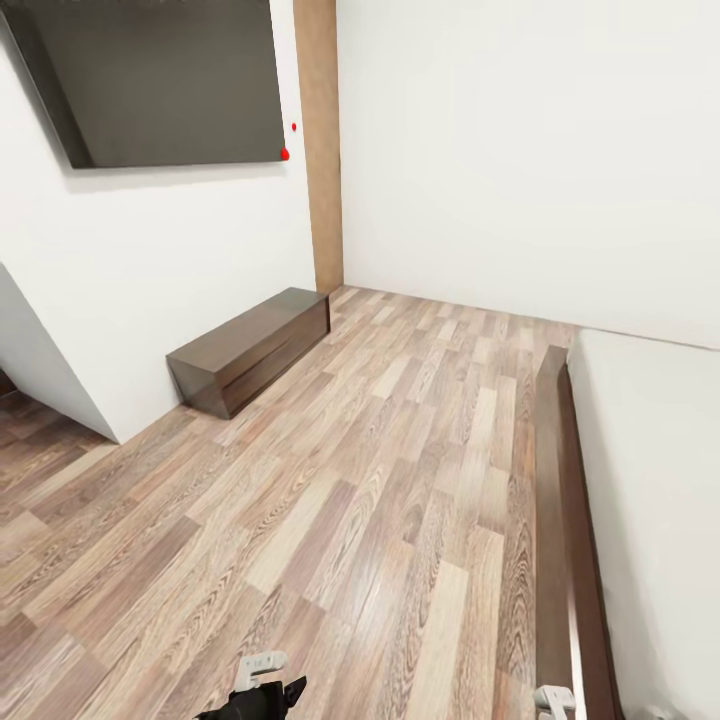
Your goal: In the bedroom, move the book from the bed onto either nightstand, and place the two sandals side by side next to the bed.
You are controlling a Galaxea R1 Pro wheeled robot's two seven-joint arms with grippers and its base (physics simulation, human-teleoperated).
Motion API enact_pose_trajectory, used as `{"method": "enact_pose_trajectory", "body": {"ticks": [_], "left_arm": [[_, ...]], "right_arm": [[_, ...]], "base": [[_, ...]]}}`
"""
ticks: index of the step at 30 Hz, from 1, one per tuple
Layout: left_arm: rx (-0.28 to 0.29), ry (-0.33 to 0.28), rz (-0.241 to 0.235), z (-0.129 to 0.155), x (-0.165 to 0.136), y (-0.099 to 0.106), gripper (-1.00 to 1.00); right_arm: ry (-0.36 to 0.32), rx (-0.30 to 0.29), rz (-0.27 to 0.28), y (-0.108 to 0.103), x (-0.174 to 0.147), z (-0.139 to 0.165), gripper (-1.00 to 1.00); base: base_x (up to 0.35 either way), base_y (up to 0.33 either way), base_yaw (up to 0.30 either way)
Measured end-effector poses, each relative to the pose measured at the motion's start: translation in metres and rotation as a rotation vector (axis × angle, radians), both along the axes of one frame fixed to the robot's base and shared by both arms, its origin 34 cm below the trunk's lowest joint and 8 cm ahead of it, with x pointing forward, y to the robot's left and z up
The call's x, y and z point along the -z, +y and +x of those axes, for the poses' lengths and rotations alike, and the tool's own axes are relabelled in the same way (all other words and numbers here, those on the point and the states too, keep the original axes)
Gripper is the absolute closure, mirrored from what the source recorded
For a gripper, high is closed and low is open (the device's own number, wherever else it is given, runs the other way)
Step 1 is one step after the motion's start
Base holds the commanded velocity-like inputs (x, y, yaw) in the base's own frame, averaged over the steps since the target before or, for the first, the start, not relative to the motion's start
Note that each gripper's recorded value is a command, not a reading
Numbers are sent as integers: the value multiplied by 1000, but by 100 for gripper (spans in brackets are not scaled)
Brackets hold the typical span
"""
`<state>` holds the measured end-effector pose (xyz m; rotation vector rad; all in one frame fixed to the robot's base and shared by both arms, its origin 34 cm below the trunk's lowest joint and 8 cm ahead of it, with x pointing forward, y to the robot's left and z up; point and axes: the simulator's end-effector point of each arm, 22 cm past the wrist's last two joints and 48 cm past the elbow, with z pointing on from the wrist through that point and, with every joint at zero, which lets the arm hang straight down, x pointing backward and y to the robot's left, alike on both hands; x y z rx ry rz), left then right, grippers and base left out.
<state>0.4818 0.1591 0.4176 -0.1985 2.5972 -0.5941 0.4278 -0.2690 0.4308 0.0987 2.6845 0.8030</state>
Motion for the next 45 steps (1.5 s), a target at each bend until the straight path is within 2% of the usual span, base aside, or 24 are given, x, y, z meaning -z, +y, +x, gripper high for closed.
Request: {"method": "enact_pose_trajectory", "body": {"ticks": [45], "left_arm": [[0,-55,0,18,-24,0,-100]], "right_arm": [[-55,0,-1,-1,-21,17,-100]], "base": [[0,0,0]]}}
